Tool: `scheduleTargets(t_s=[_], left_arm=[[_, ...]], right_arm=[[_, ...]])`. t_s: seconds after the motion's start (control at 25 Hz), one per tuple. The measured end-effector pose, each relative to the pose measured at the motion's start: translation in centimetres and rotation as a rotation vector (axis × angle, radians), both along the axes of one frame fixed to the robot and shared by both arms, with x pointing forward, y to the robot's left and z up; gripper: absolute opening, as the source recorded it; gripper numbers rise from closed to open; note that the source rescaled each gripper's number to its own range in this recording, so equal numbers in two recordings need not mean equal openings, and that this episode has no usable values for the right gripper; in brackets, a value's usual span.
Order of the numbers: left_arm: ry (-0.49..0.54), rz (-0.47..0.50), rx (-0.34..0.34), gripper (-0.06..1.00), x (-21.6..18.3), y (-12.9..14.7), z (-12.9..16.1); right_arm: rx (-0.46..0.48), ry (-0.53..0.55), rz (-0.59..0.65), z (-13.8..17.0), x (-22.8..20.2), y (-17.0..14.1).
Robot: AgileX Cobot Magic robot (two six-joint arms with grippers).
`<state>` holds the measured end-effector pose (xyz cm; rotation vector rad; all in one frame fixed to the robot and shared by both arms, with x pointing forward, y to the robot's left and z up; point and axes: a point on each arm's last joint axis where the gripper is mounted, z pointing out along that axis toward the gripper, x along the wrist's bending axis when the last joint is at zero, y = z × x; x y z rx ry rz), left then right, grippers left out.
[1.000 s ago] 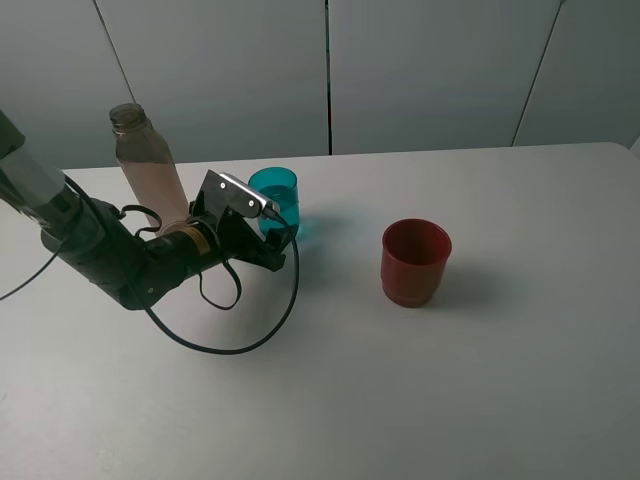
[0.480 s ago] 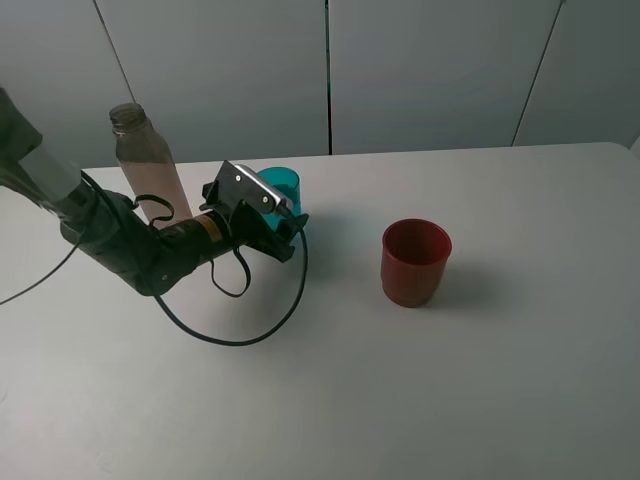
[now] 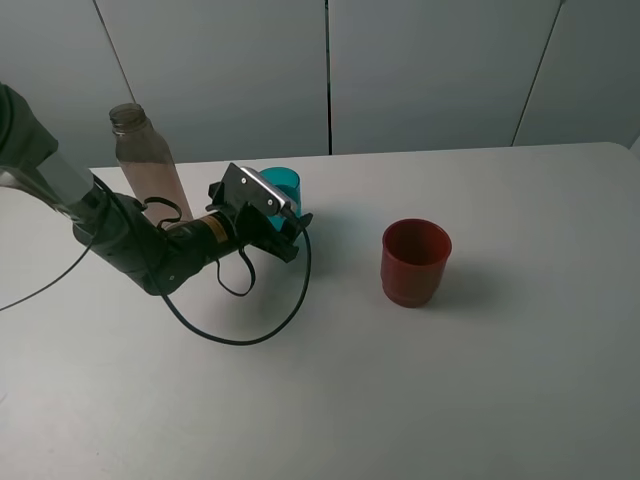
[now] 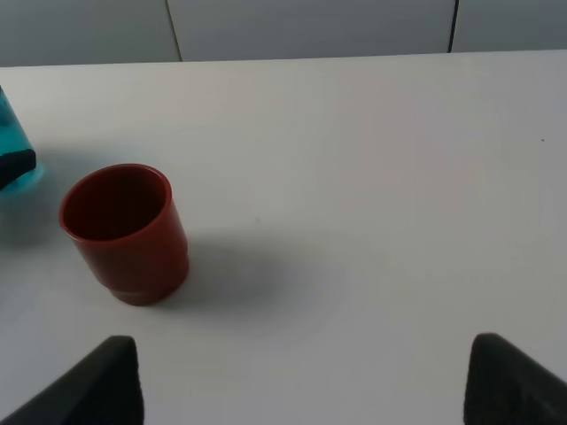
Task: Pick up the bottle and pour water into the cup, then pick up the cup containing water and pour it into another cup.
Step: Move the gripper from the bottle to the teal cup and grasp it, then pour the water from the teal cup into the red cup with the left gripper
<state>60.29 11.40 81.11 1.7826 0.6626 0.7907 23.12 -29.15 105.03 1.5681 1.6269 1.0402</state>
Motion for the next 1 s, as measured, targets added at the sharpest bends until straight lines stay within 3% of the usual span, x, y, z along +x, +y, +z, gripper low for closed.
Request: scheduleTargets(t_s=[0.08, 0.72, 1.0], left_arm=[[0.000, -0.002, 0.001, 0.27, 0.0, 0.0, 0.0], [-0.004, -0.028, 0.015, 0.26, -0.1, -0.2, 0.0], [-0.017, -0.093, 0.075, 0.26, -0.1, -0.6, 2.6]], right_arm=[[0.000, 0.000, 0.000, 0.0, 0.0, 0.0], [0.000, 0.000, 0.000, 0.0, 0.0, 0.0], [0.000, 0.000, 0.000, 0.0, 0.0, 0.0]])
